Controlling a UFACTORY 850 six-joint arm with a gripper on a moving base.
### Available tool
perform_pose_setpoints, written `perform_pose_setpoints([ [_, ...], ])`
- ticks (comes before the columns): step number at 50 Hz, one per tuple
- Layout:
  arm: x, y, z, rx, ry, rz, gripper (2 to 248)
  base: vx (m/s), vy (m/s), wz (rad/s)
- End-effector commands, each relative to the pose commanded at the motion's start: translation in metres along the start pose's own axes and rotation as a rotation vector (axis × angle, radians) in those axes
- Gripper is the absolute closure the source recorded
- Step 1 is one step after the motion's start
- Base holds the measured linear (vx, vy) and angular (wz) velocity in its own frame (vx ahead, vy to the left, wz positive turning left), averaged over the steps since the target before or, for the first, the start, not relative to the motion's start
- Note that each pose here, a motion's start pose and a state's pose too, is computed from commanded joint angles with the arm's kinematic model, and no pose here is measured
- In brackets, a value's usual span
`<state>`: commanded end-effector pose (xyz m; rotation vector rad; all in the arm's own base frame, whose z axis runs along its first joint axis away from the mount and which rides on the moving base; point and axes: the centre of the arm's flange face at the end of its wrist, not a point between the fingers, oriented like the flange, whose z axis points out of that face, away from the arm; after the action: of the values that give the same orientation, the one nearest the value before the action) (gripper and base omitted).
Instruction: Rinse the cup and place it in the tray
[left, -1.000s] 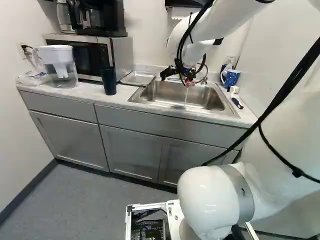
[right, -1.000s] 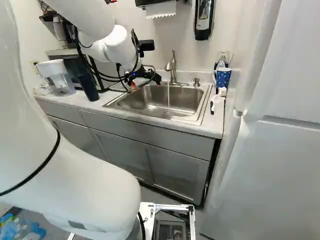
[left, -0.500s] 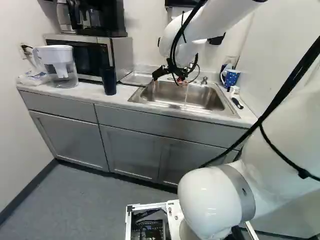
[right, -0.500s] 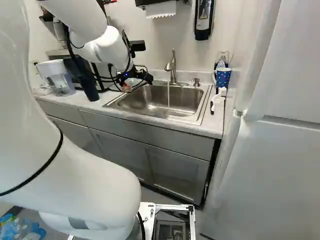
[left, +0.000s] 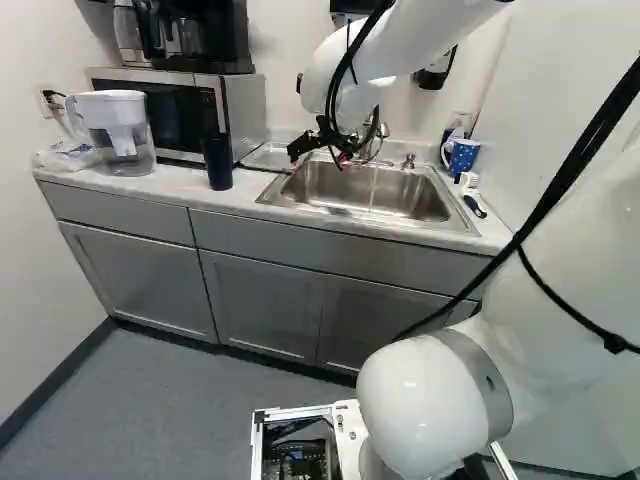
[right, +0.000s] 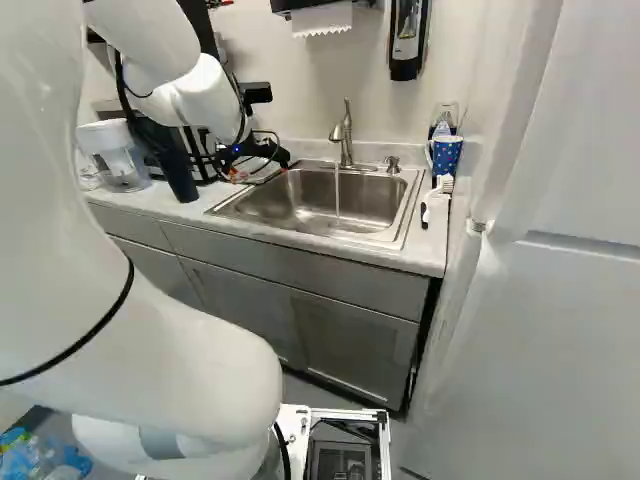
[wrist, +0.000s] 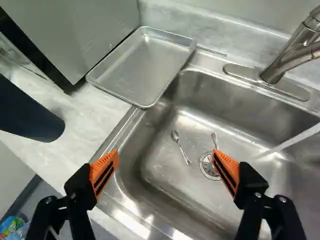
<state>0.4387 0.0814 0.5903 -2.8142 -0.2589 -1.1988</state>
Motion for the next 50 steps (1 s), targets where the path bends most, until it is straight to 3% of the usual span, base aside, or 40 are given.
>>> perform_pose_setpoints([
  [50, 0.016, -0.079, 0.015, 0.120, -0.004, -0.116, 3, 0.000, 0.000, 0.000],
])
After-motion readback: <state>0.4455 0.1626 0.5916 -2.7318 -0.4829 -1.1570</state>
